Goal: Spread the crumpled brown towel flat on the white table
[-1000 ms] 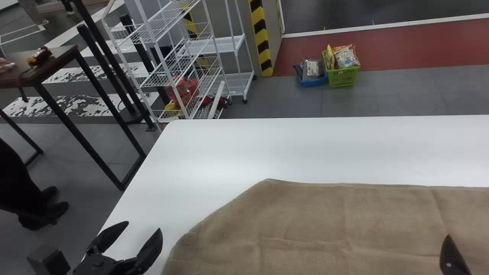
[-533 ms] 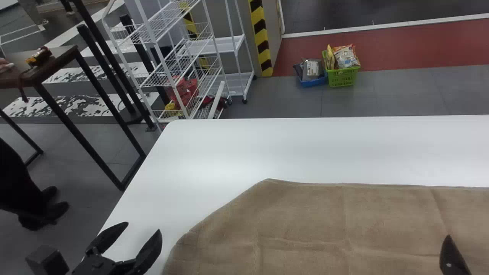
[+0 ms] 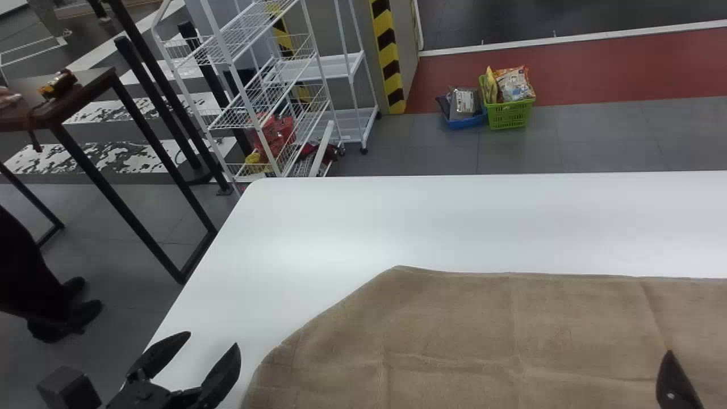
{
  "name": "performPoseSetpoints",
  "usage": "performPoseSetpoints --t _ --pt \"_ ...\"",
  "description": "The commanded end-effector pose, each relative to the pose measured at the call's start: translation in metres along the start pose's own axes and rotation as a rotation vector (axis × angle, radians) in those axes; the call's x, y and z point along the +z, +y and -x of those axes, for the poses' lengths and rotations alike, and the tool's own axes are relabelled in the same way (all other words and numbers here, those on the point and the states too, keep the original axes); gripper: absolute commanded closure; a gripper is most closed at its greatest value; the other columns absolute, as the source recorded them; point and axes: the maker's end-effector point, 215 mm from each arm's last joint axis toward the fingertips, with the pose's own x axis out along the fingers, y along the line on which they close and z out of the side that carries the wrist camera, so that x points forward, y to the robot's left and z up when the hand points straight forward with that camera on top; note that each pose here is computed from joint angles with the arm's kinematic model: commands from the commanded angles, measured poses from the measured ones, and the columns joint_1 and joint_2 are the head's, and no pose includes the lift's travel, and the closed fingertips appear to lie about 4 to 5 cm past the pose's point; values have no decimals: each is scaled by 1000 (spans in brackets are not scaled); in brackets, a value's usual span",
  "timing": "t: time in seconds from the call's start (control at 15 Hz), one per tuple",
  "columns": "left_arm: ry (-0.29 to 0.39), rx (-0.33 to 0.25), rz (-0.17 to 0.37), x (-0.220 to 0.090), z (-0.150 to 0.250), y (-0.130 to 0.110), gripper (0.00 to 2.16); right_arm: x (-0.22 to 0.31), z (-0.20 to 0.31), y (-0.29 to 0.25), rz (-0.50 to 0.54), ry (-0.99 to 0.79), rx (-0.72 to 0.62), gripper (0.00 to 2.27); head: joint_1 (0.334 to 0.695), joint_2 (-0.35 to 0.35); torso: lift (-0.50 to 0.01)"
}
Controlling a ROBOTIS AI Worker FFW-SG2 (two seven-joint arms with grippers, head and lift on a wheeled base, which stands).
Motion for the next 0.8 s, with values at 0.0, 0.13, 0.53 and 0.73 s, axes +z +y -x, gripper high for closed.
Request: performPoseSetpoints --t 0.0,0.13,0.53,0.73 --pt "1 0 4 -1 0 -1 -2 0 0 0 -1 1 -1 9 695 350 -123" --pt "0 -1 3 -1 0 -1 -2 0 0 0 -1 1 -1 9 695 350 -123" --pt "3 0 6 -3 0 0 -2 -2 -1 0 -1 4 -1 9 695 350 -123" --pt "5 1 8 -4 1 0 -2 -2 -2 -1 -1 4 -1 9 695 350 -123"
